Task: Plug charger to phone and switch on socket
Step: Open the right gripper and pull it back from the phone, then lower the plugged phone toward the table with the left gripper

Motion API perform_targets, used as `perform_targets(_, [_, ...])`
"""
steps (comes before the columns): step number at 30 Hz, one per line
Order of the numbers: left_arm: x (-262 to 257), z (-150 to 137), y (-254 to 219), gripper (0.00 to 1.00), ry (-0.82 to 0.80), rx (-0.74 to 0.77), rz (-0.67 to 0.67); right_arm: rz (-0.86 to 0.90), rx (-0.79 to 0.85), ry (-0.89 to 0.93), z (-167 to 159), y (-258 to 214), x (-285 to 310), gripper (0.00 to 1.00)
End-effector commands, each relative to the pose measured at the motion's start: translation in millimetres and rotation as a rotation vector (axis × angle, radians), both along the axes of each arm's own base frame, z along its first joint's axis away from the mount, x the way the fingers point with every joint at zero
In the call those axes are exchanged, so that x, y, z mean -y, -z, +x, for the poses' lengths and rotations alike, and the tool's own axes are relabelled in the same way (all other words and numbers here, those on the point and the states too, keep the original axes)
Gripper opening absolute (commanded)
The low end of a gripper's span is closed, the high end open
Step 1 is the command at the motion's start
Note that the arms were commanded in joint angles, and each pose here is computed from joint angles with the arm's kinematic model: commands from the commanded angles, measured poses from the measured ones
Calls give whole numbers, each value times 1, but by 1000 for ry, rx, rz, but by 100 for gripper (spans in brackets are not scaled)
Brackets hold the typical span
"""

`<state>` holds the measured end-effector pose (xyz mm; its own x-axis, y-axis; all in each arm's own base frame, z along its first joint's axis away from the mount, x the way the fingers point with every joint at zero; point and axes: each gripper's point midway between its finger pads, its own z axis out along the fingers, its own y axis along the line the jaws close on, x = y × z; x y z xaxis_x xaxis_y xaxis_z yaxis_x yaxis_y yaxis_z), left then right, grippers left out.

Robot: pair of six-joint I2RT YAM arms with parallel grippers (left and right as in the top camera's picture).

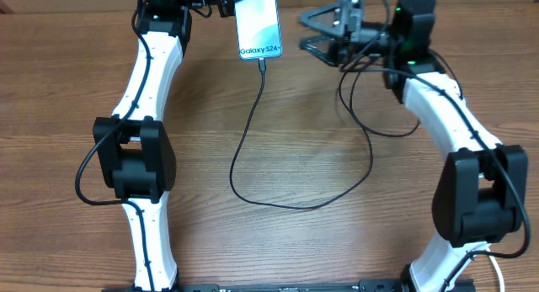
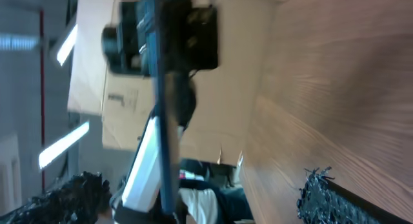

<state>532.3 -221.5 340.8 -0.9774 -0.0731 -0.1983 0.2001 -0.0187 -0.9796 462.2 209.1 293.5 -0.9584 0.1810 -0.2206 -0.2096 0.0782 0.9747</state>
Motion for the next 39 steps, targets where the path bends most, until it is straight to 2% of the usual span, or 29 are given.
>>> perform_targets(1, [-3, -1, -8, 4, 2, 41, 0, -26, 23, 47, 3, -7, 24, 100])
perform_targets(7, [-3, 1, -8, 4, -8, 48, -1, -190, -206, 180, 4, 63, 60, 100])
perform_targets(11, [-2, 1, -4, 4, -10, 106, 8, -468, -419, 331, -13, 131, 97, 97])
perform_targets(15, [-2, 8, 12, 4, -41, 64, 32, -685, -521, 440, -28, 161, 127, 96])
perform_targets(24, [1, 14, 79, 4, -135, -69, 189, -861, -421, 645, -37, 121, 166, 96])
perform_targets(31, [14, -6, 139, 4, -160, -121, 427, -925, -315, 749, -52, 78, 184, 98])
perform_targets(39, [24, -41, 201, 4, -161, -191, 771, -935, -328, 741, -60, 77, 184, 98])
